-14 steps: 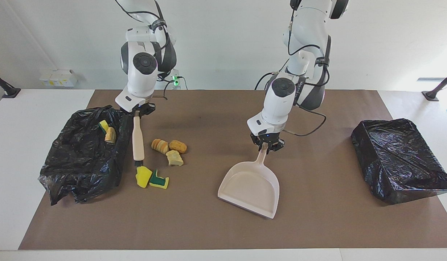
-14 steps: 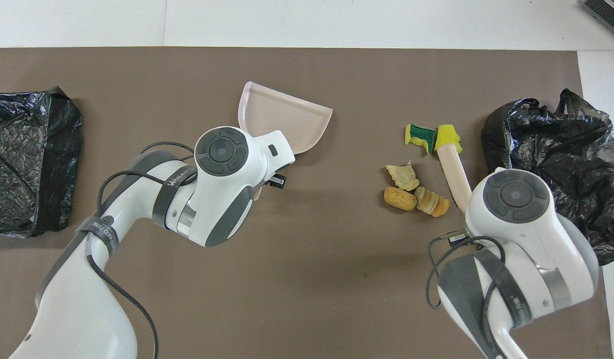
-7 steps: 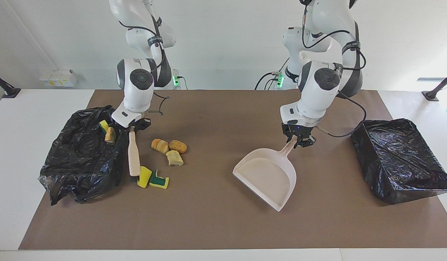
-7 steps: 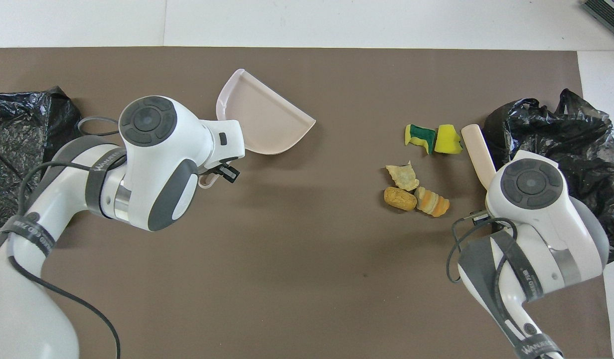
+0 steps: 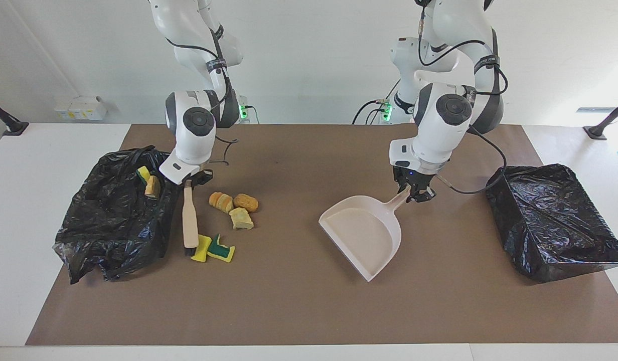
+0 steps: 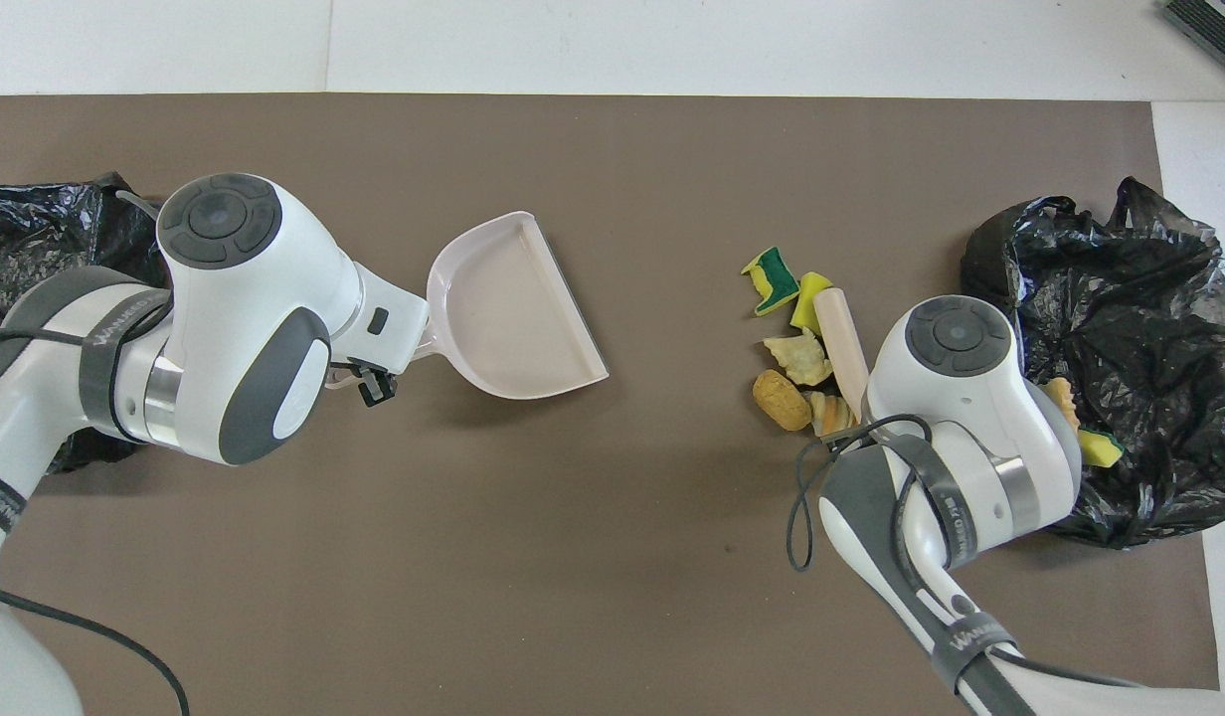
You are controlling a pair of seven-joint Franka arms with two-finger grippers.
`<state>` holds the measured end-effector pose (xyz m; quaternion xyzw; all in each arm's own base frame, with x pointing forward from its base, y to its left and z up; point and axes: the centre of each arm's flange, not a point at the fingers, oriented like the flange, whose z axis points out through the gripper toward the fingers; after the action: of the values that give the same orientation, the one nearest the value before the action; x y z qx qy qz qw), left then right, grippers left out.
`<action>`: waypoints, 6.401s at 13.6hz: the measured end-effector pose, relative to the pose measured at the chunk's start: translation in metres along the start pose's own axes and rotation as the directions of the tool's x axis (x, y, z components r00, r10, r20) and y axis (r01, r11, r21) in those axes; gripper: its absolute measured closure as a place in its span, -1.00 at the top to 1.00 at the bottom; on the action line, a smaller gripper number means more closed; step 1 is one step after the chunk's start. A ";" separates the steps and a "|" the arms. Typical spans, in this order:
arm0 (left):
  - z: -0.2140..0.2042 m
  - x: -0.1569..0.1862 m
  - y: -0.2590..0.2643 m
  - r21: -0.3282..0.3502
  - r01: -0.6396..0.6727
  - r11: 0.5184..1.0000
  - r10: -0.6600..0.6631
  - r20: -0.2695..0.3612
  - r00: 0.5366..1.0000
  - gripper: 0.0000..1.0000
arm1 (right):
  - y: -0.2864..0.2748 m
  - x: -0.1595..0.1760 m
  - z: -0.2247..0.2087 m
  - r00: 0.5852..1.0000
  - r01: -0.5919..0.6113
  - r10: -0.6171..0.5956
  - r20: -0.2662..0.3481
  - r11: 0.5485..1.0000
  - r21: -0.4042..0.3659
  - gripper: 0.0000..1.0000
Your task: Sweep and dump trash in bin
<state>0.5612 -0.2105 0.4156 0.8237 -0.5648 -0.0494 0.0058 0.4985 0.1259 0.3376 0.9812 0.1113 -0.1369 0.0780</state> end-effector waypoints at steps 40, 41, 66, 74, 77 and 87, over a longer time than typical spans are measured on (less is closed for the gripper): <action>0.056 0.045 0.083 0.090 -0.339 0.936 0.338 0.026 0.941 -0.37 | -0.196 -0.006 -0.066 0.958 -0.286 0.239 0.158 0.783 0.553 -0.47; 0.057 0.044 0.083 0.095 -0.339 0.936 0.338 0.023 0.941 -0.37 | -0.190 -0.007 -0.078 0.961 -0.276 0.225 0.160 0.791 0.547 -0.47; 0.048 0.038 0.072 0.060 -0.080 0.995 0.078 0.038 0.996 -0.37 | -0.097 0.073 -0.023 0.987 0.157 -0.155 -0.030 0.986 0.058 -0.47; 0.059 0.043 0.084 0.066 -0.032 0.997 0.030 0.031 0.999 -0.37 | -0.174 0.016 -0.088 0.997 0.021 -0.046 0.062 0.935 0.355 -0.47; 0.060 0.044 0.084 0.072 -0.036 0.997 0.034 0.022 0.999 -0.37 | -0.138 -0.005 -0.124 0.997 -0.002 -0.027 0.075 0.933 0.361 -0.47; 0.053 0.026 0.063 0.105 -0.284 0.953 0.277 0.076 0.958 -0.37 | -0.052 -0.028 -0.068 0.988 0.021 -0.042 0.147 0.989 0.144 -0.47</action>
<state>0.5074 -0.2554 0.3652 0.7322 -0.6779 -0.0403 -0.0515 0.4771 0.1833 0.4042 0.9693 0.1106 -0.2190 0.0141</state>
